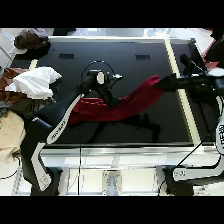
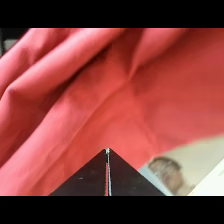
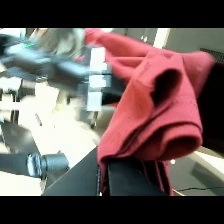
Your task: Fold the shirts.
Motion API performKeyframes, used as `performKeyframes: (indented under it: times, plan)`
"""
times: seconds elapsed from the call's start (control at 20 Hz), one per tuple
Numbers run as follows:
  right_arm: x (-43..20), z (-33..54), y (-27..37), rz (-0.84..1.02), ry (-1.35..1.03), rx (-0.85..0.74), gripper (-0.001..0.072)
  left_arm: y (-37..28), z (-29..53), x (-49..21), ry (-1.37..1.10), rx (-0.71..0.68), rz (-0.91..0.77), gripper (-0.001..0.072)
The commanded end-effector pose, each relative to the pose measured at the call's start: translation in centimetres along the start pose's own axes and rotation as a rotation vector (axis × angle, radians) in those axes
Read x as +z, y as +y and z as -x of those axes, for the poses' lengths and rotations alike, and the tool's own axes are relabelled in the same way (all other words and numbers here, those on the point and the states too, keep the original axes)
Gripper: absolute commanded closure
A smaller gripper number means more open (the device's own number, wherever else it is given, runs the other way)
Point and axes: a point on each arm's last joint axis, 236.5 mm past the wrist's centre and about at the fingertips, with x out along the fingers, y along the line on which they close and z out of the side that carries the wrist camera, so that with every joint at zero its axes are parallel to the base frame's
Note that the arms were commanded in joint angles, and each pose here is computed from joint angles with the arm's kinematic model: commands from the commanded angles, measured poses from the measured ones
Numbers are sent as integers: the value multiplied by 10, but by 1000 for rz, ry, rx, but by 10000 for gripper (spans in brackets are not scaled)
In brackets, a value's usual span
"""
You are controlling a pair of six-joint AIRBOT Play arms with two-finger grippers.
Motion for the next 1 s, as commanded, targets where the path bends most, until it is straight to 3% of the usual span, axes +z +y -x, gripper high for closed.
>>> performKeyframes:
  times: [0.0,0.2,0.35,0.6,0.95]
  plan:
    - [11,-36,58,125,34,-2,700,-2,-14,9,-36,-34,27,698]
    - [20,-74,98,245,33,-58,700,2,1,9,-44,-32,35,698]
    - [11,-101,115,286,60,-84,701,22,63,14,-131,-2,64,697]
    - [5,-160,154,347,21,-41,702,116,199,-47,-174,245,191,697]
    - [-37,-312,159,342,4,-13,700,167,318,-102,-379,377,372,697]
